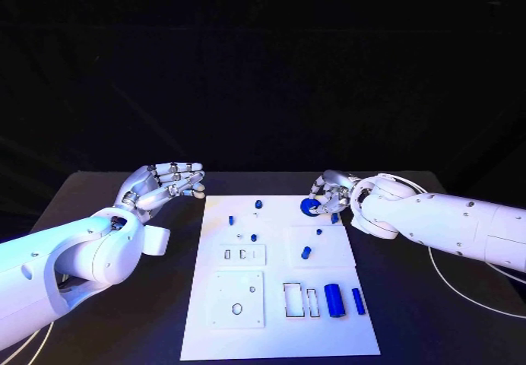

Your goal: Assemble the parts on the task board

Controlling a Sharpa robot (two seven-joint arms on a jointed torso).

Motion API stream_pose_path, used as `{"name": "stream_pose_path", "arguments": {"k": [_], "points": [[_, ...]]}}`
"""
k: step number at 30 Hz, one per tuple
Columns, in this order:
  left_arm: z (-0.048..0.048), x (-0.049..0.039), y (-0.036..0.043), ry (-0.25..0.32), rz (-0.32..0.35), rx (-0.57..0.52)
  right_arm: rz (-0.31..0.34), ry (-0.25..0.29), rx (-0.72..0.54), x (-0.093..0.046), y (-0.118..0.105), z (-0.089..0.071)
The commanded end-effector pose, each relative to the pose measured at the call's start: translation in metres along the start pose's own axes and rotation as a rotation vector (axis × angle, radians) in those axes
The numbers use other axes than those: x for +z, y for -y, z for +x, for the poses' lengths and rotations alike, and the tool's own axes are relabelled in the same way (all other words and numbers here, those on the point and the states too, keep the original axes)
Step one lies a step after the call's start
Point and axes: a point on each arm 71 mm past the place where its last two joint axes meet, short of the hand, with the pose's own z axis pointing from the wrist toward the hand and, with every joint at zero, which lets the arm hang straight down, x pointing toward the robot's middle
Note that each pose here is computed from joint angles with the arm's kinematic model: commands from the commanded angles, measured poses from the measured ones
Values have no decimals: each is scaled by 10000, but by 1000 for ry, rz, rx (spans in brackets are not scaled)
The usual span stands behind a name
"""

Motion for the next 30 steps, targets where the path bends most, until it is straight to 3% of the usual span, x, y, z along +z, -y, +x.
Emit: {"name": "stream_pose_path", "arguments": {"k": [1, 11, 16, 24, 30], "points": [[21, 3, 12, -16, 6, -10, -24, -5, -38, -11, -31, 60], [17, 5, 9, -15, 5, -10, -124, 120, -93, -100, -240, 31], [21, 10, 6, -16, 4, -10, -205, 165, -123, -184, -505, 42], [38, 18, 4, -19, 4, -12, -351, 187, -156, -259, -1037, 157], [49, 22, 3, -21, 4, -13, -391, 171, -172, -207, -1254, 302]]}}
